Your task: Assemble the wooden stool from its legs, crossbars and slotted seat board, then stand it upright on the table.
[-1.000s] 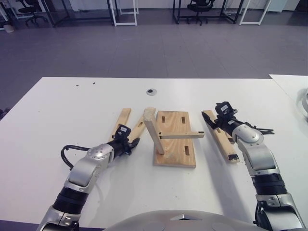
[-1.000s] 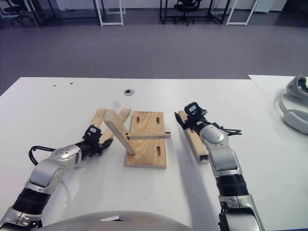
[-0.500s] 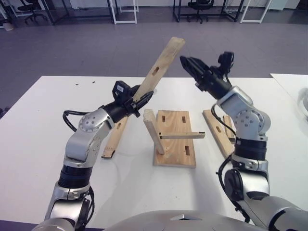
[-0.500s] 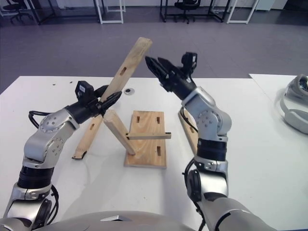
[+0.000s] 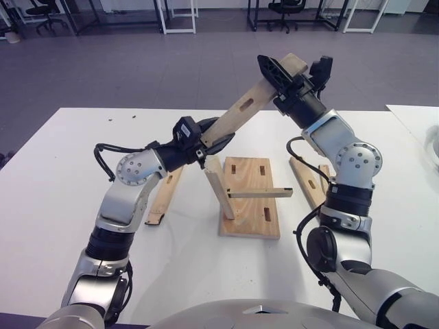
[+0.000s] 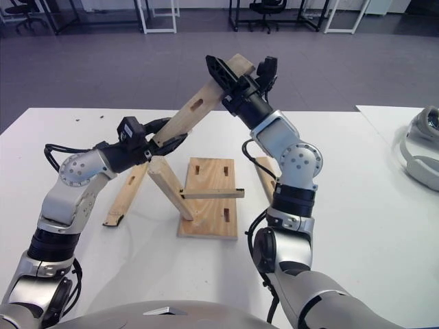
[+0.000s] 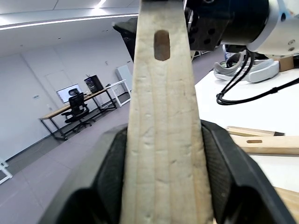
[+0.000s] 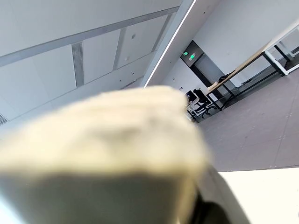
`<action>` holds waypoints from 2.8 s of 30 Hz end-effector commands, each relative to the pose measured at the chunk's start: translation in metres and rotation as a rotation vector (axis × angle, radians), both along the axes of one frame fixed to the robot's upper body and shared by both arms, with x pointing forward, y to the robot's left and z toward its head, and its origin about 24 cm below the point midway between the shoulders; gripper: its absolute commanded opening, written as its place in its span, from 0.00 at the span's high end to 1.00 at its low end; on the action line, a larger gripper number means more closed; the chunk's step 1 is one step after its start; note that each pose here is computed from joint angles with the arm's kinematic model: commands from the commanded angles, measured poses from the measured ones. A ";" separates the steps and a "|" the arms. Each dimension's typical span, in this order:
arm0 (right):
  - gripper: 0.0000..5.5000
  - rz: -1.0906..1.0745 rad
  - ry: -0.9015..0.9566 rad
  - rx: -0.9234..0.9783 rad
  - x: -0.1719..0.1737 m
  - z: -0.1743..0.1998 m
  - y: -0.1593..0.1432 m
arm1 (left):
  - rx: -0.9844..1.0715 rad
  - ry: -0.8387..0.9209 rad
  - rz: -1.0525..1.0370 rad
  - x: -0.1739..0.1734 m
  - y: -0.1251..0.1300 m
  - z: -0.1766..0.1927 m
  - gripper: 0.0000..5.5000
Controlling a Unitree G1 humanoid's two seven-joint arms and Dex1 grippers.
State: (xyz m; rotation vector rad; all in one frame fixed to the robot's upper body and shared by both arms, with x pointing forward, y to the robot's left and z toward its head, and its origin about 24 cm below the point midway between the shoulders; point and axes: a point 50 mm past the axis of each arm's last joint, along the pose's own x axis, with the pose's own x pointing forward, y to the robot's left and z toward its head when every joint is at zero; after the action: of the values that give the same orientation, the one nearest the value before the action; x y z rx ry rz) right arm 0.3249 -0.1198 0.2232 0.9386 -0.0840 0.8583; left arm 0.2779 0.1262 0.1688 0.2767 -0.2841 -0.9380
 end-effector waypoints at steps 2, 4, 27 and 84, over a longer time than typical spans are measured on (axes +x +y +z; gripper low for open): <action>0.82 -0.021 0.025 0.036 -0.003 -0.001 -0.011 | 0.056 -0.049 0.001 0.004 0.004 0.004 0.55; 0.82 -0.068 0.040 0.038 -0.006 -0.006 -0.020 | 0.064 -0.044 0.016 0.005 0.007 0.003 0.49; 0.82 -0.692 0.518 -0.419 -0.150 -0.102 -0.106 | 0.058 0.457 0.460 -0.069 0.029 -0.082 0.22; 0.25 -0.220 0.116 -0.976 -0.122 -0.111 -0.062 | -0.089 0.372 0.688 -0.052 -0.013 -0.044 0.22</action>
State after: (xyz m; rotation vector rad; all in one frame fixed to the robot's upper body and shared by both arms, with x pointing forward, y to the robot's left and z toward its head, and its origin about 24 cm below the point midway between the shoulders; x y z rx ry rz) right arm 0.2095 -0.1637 0.1235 0.0736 0.2297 0.5157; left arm 0.2236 0.0893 0.1265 0.0455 0.1149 -0.2968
